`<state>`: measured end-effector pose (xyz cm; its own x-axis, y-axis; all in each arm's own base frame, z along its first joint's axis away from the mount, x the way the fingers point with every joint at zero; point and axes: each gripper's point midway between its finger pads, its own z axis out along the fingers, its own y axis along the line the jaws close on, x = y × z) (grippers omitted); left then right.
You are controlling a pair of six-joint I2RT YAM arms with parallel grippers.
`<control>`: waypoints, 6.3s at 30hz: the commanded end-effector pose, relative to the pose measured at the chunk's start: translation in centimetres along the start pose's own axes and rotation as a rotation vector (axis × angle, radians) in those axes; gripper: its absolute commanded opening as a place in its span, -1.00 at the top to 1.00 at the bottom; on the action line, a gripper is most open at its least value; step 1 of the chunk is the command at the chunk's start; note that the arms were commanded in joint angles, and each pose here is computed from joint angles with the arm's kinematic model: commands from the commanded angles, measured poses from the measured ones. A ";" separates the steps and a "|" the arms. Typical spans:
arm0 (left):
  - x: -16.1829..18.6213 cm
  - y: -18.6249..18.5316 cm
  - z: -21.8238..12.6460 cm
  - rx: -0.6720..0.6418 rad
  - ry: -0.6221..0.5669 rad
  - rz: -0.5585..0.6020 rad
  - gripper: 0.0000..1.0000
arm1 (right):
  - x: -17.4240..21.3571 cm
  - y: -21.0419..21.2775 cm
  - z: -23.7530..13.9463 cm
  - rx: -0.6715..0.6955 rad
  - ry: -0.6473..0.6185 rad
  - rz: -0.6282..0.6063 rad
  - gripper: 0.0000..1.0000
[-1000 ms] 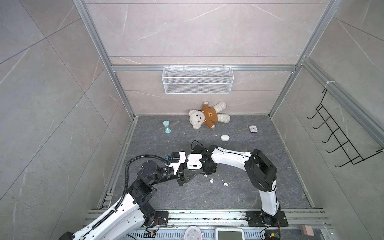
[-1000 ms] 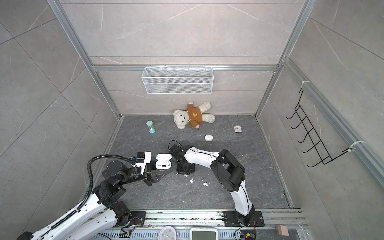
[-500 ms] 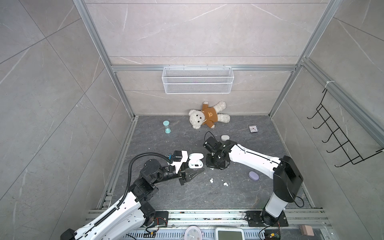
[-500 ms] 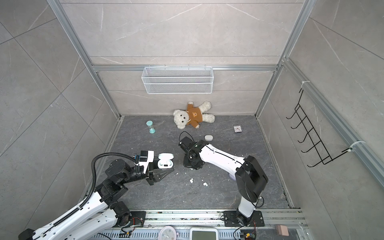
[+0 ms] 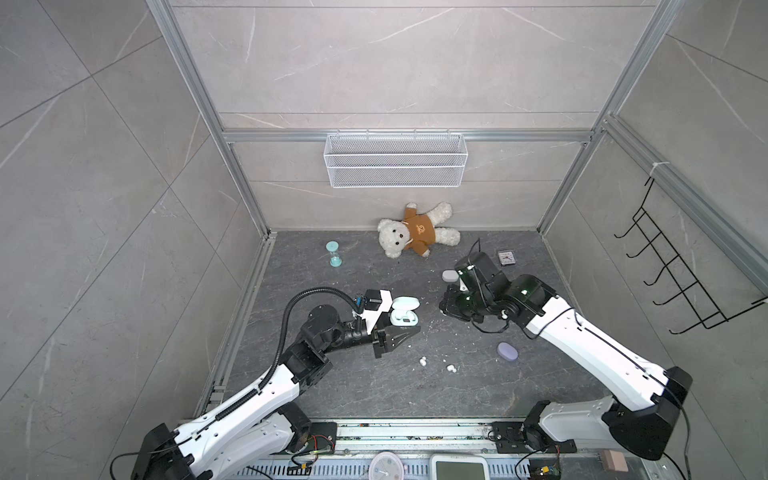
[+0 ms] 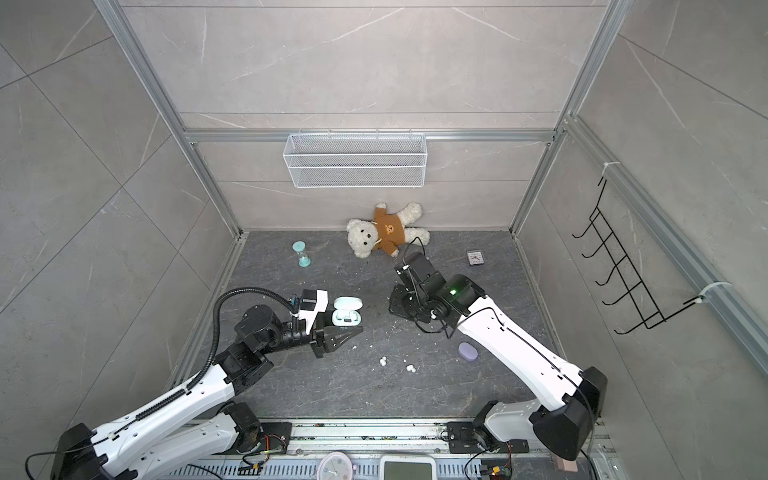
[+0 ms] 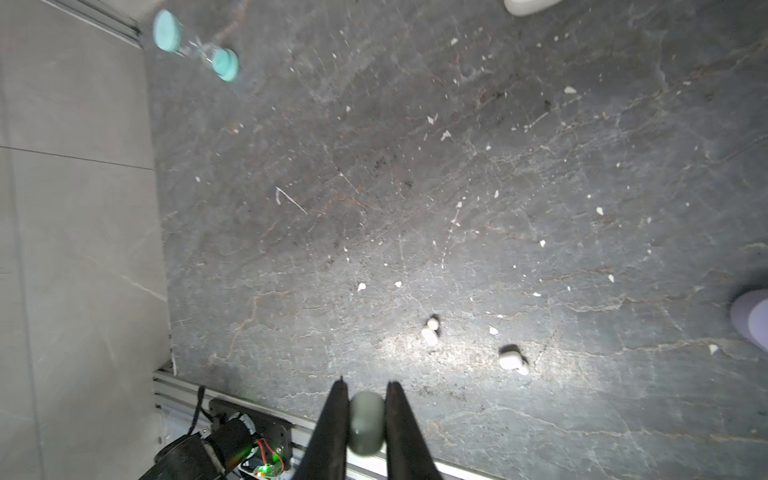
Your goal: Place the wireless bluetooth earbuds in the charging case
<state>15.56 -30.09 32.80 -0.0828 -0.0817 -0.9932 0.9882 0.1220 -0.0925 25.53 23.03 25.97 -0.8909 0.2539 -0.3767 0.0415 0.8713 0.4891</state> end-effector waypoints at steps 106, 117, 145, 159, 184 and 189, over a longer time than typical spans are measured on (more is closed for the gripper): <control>-6.4 -0.1 3.1 0.152 -0.224 0.088 0.47 | 2.3 12.3 -10.8 -0.493 -0.005 -0.156 0.34; -6.3 0.1 3.2 0.148 -0.220 0.085 0.48 | 2.0 12.2 -13.6 -0.488 -0.013 -0.200 0.24; -5.7 -0.2 3.1 0.152 -0.192 0.090 0.48 | -3.2 12.2 -10.6 -0.218 -0.004 -0.303 0.31; -5.6 0.0 3.3 0.149 -0.188 0.087 0.48 | 0.6 11.7 -11.4 -0.270 0.083 -0.305 0.45; -1.7 0.0 4.6 0.133 -0.004 0.142 0.48 | 2.5 9.4 -8.3 -0.144 0.214 -0.198 -0.62; -1.8 0.0 4.6 0.130 -0.004 0.147 0.47 | 3.1 8.4 -7.7 -0.106 0.257 -0.189 -0.64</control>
<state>16.50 -34.79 32.21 -0.0328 -0.0276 -0.9991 0.9994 -0.0087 -0.0326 20.44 28.50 35.49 -0.9508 -0.0235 -0.3088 -0.1898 0.8320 0.5213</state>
